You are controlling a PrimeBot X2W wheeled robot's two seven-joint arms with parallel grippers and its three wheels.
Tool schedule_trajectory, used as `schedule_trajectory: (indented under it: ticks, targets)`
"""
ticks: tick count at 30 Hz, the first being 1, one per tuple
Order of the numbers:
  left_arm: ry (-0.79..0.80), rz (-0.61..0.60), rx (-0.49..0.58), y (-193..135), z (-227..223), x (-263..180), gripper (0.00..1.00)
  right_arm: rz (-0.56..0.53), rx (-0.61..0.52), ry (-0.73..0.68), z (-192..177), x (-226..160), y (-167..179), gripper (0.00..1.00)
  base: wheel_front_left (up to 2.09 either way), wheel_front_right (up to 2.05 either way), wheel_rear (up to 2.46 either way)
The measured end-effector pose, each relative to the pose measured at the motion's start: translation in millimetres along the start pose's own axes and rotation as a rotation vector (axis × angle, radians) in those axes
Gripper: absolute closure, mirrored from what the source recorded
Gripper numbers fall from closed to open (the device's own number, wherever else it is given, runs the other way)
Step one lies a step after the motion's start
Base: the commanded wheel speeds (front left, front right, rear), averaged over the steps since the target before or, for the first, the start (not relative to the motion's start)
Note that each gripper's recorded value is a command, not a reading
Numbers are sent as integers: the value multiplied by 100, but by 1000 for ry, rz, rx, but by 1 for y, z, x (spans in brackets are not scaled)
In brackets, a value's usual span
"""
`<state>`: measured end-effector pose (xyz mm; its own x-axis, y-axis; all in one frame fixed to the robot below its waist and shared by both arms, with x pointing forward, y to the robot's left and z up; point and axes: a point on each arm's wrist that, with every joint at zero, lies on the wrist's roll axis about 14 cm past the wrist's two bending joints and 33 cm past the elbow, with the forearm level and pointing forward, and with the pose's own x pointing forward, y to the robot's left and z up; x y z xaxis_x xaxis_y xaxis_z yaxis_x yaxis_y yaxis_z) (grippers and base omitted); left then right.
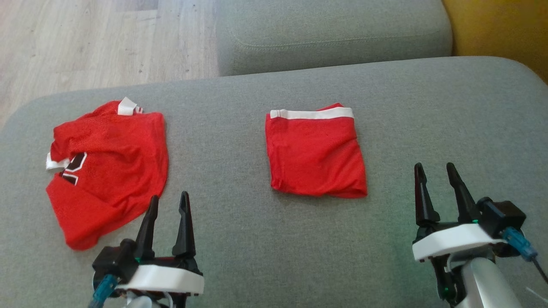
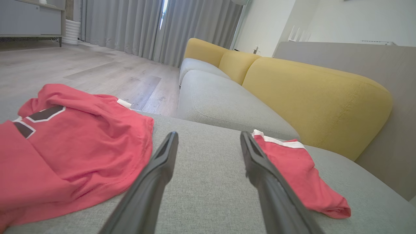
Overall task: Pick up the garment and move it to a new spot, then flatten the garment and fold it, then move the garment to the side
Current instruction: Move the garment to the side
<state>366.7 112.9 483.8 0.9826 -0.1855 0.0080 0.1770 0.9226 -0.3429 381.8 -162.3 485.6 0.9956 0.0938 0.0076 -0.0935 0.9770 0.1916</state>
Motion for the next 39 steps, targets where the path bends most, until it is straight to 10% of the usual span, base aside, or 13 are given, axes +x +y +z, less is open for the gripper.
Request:
schedule_trajectory:
  ticks: [35,37,39]
  targets:
    - [44,108,7,39,-11,19,0,118,14,552,-134,107,51,0,0,0,0]
    - [46,113,3,41,-12,19,0,130,-3,564,-136,109,53,100,0,0,0]
    - [49,112,2,40,-13,19,0,144,-30,558,-135,112,55,100,0,0,0]
